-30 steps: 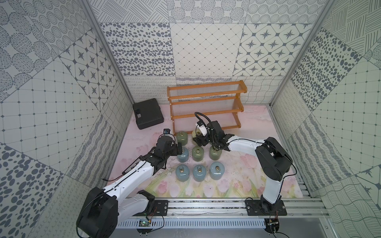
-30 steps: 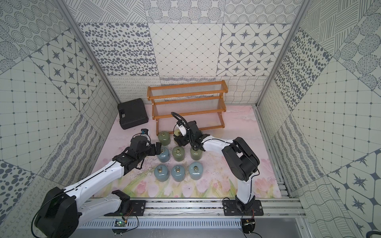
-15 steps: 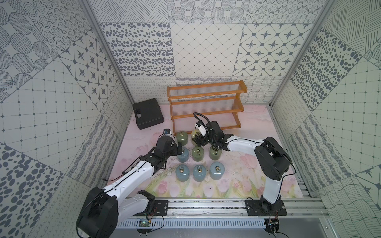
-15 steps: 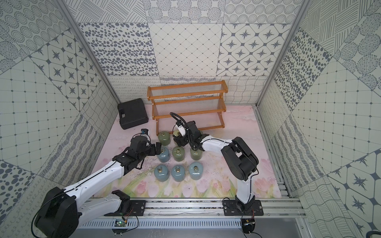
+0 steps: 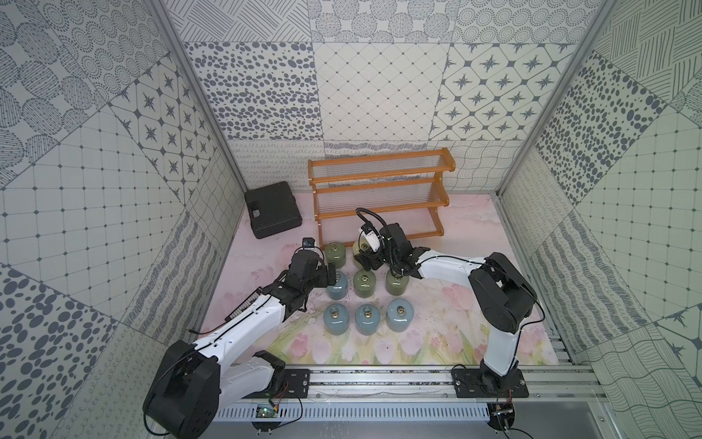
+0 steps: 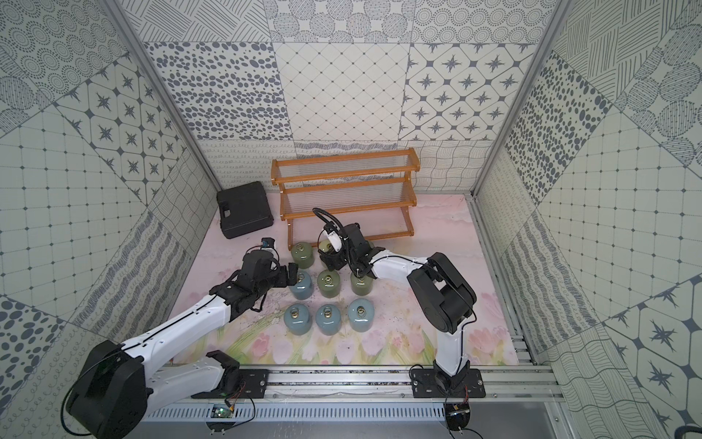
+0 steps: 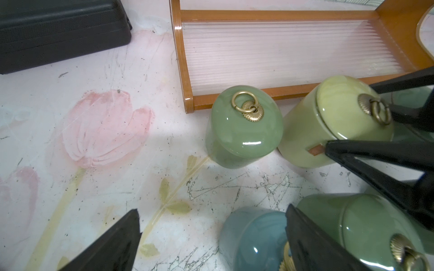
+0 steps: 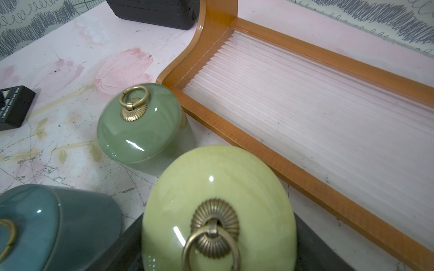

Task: Remove the tea canisters from the shelf
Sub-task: Place the tea canister at the center of the board.

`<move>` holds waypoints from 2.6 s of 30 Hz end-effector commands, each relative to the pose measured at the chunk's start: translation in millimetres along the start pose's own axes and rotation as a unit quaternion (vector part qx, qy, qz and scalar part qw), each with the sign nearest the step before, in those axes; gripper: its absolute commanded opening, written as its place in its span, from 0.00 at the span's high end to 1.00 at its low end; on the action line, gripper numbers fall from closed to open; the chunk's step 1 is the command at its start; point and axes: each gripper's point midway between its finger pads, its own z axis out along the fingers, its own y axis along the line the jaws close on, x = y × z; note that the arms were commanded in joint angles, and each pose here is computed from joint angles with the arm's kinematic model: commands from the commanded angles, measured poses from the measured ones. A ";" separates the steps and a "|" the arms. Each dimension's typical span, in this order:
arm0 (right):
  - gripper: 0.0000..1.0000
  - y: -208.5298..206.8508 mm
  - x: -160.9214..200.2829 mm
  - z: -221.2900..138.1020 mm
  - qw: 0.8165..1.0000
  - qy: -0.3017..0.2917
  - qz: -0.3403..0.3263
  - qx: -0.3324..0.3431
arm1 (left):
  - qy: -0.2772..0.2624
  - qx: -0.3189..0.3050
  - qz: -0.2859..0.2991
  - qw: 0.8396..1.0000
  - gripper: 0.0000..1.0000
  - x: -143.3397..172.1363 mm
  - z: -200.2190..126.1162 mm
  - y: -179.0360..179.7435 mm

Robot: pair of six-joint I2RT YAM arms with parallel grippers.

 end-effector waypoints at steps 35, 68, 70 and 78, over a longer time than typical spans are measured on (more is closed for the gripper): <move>0.11 -15.7 8.6 11.8 1.000 -0.007 0.013 0.028 | -0.008 0.002 -0.005 1.000 0.00 -4.3 -4.9 -0.1; 0.10 -12.2 -12.2 -1.9 0.999 -0.024 0.002 0.022 | -0.013 -0.001 -0.001 1.000 0.00 -7.6 -7.4 0.9; 0.09 -12.7 -11.9 -2.5 0.999 -0.024 0.001 0.023 | -0.015 -0.002 0.000 1.000 0.00 -8.8 -8.4 1.3; 0.06 -12.7 -24.4 -13.4 0.999 -0.039 0.001 0.026 | -0.023 -0.005 0.006 1.000 0.00 -13.1 -10.2 1.9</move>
